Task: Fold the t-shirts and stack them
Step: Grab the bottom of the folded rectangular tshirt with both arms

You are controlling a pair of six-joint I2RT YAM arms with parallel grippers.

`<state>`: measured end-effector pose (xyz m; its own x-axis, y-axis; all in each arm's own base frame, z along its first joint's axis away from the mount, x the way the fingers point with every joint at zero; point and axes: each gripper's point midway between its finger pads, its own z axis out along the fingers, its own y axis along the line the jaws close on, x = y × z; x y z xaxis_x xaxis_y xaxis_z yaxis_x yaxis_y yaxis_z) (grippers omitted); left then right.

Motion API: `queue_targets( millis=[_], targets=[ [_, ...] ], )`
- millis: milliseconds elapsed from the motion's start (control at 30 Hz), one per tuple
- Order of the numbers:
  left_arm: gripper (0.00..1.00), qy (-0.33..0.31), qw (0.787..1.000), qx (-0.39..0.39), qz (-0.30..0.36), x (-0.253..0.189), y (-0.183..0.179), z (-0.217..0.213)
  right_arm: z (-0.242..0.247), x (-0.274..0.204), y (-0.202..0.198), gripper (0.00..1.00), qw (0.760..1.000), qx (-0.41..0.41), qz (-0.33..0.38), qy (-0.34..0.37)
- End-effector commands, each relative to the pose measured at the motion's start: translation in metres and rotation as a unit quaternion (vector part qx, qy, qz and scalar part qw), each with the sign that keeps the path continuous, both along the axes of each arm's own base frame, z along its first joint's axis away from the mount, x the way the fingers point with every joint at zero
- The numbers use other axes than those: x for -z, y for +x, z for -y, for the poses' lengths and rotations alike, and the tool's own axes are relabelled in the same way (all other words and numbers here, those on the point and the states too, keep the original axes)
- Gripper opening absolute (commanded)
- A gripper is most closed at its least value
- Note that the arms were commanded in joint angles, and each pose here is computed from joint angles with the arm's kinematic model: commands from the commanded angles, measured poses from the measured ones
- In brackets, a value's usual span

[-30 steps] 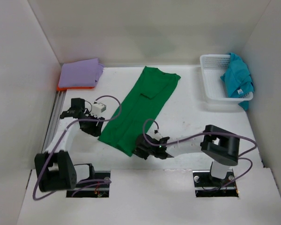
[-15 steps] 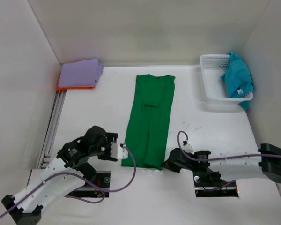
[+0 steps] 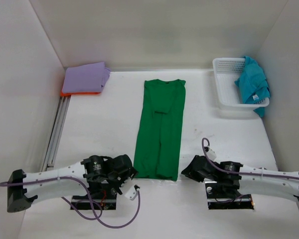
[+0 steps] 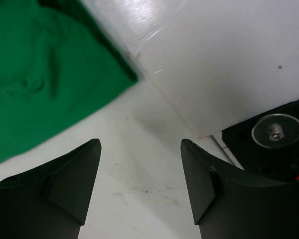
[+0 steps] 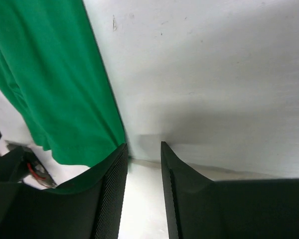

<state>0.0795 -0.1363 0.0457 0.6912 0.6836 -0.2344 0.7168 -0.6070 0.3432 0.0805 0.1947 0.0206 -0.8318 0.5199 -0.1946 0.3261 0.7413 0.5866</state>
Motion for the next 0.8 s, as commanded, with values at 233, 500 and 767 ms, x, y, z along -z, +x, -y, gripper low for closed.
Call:
queue_targets(
  millis=[233, 500, 767],
  targets=[
    [0.63, 0.016, 0.994, 0.111, -0.011, 0.031, -0.026, 0.016, -0.029, -0.02, 0.008, 0.43, 0.998, -0.045, 0.033, 0.01],
    [0.59, 0.027, 0.993, 0.105, -0.041, 0.027, -0.024, 0.034, -0.039, -0.013, 0.0, 0.46, 0.998, -0.063, 0.01, 0.007],
    [0.54, 0.052, 0.992, 0.085, -0.076, 0.037, -0.025, 0.047, -0.042, -0.018, 0.003, 0.46, 0.998, -0.062, 0.014, 0.013]
  ],
)
